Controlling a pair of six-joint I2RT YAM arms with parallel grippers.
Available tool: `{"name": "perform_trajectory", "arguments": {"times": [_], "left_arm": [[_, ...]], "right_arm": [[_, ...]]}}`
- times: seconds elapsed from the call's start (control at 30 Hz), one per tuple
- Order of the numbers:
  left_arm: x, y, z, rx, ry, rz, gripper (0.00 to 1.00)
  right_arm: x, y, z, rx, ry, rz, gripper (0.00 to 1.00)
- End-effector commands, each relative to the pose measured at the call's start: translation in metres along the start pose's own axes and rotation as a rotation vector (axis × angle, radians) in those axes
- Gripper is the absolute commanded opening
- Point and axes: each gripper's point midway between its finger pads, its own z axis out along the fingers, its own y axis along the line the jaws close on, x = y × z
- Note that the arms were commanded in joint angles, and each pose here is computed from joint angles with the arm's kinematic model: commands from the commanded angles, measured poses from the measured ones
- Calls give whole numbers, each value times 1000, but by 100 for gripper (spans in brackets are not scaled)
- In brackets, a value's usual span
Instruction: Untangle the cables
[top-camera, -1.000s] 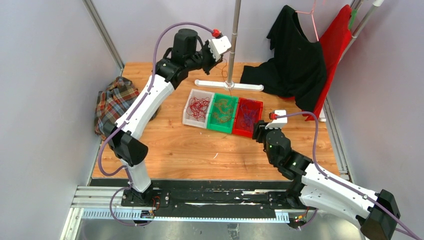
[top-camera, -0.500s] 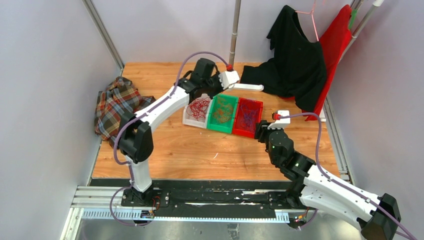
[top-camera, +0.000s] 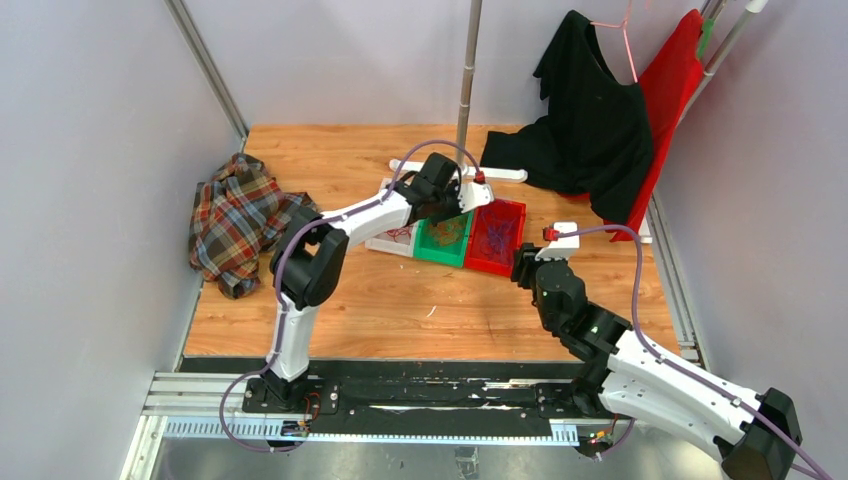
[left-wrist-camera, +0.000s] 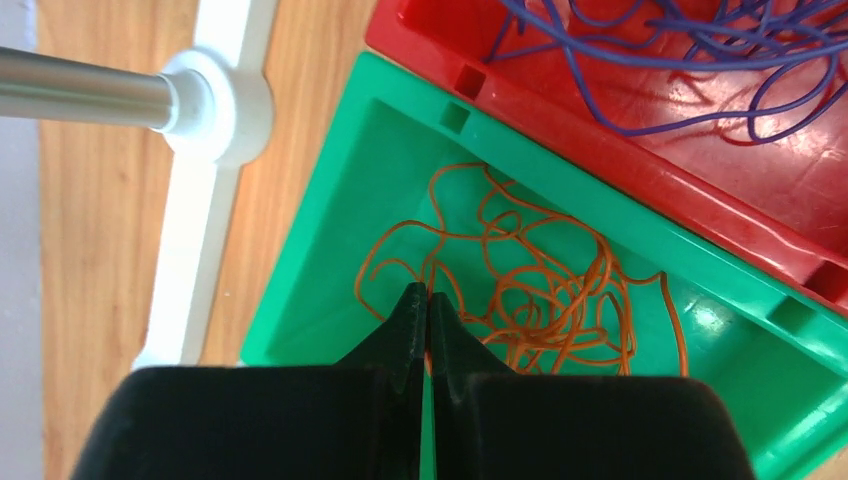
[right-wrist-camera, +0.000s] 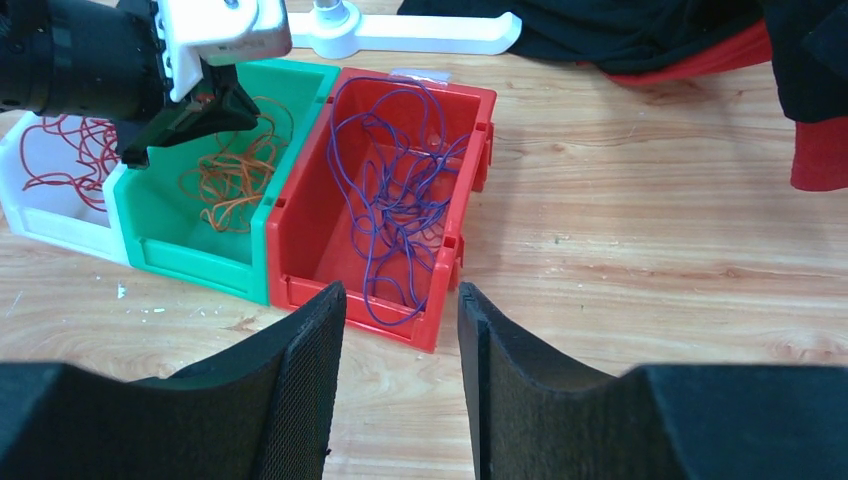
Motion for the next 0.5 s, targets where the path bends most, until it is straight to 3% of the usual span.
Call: {"name": "perform_trajectory", "arguments": {"times": [0.0,0.07,0.13,0.37,0.4,0.47], "left_arm": [[1,2,7,-9,3,-33,0],[0,-3,3,25,16,-53,5],[-7,-3,-9,60,29,-64,20],[-47,12,-87,91,-41,-102,94],[-50,14,-99,87,-48,-107,99],[-57,21,-123,71,-60,-123,98]], "right_arm": [[-1,-11,1,48,10,-11,46],[-6,-10,1,48,11,-19,47],[-10,-9,2,48,16,-24,49],[-20,-7,2,47,18,-42,67],[-22,-8,2,54,18,-50,68],[-25,-11,2,70,22,-61,68]]}}
